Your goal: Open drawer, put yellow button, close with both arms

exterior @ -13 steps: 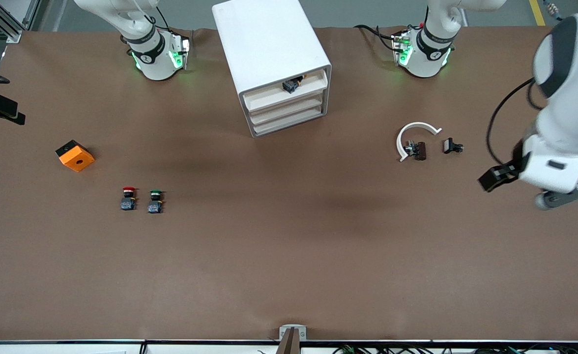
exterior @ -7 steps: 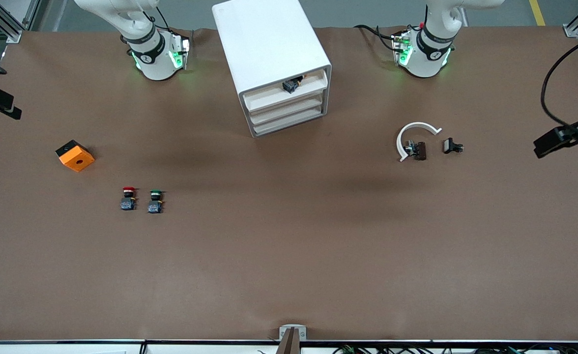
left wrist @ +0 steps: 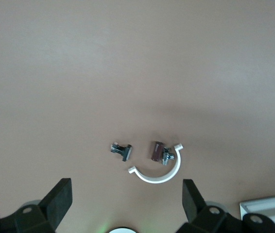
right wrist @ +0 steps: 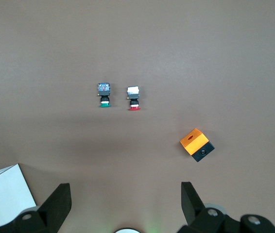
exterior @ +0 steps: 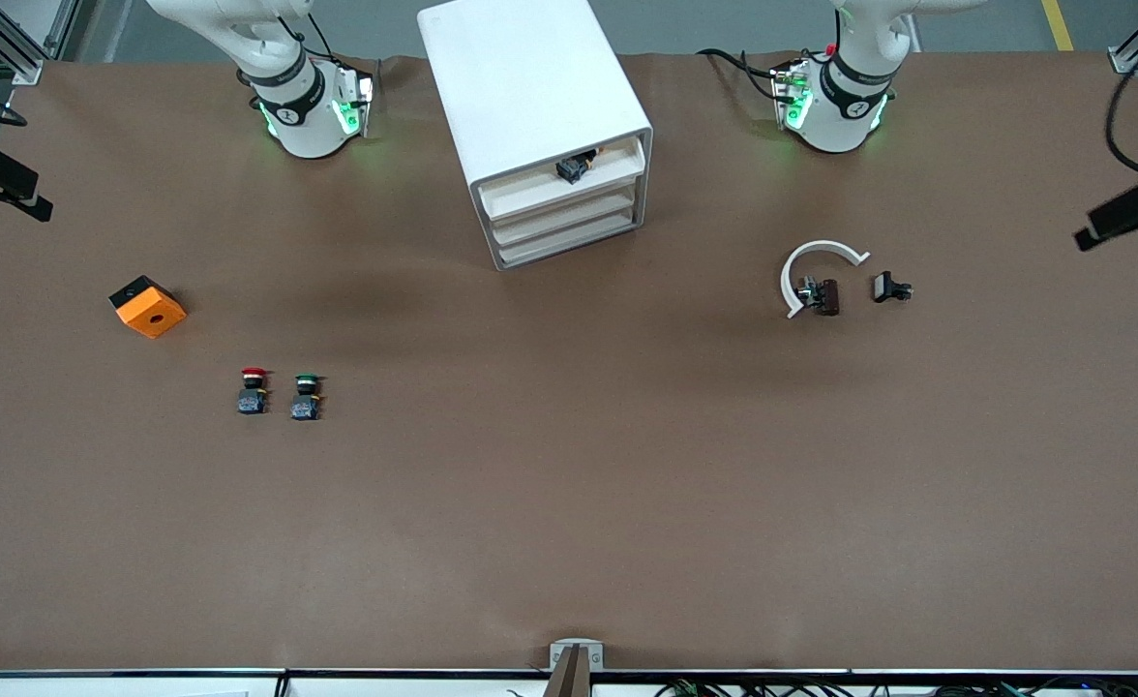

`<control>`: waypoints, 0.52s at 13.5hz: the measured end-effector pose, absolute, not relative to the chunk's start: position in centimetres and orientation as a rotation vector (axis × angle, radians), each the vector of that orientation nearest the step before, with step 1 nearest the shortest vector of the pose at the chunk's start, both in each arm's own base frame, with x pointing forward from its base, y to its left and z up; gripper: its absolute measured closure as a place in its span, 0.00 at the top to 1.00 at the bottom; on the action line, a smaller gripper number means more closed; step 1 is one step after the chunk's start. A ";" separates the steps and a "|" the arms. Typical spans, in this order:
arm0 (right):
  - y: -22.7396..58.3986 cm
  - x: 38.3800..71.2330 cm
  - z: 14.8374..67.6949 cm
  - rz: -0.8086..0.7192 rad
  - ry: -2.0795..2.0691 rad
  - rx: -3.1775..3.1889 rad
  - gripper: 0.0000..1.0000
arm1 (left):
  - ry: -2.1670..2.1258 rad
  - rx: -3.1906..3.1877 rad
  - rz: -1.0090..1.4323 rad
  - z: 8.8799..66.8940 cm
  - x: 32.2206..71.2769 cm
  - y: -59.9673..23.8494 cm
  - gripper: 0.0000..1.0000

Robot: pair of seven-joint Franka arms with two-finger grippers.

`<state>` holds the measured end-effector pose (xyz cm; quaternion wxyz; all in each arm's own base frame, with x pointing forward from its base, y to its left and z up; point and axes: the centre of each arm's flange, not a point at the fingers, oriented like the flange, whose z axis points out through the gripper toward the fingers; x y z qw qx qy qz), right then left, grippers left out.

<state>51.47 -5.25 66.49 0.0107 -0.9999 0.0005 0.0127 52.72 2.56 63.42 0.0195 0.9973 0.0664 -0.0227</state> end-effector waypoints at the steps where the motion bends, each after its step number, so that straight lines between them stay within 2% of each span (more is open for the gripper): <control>1: -5.3 51.2 66.4 0.033 0.004 -3.119 1.00 | 0.157 3.102 -0.068 63.4 51.7 0.6 1.00; 4: -5.3 50.6 66.5 0.008 0.002 -3.119 1.00 | 0.042 3.127 -0.061 63.5 49.3 -4.2 1.00; 7: -5.3 50.5 66.8 -0.012 0.004 -3.120 1.00 | 0.046 3.130 -0.046 64.0 48.7 -4.2 1.00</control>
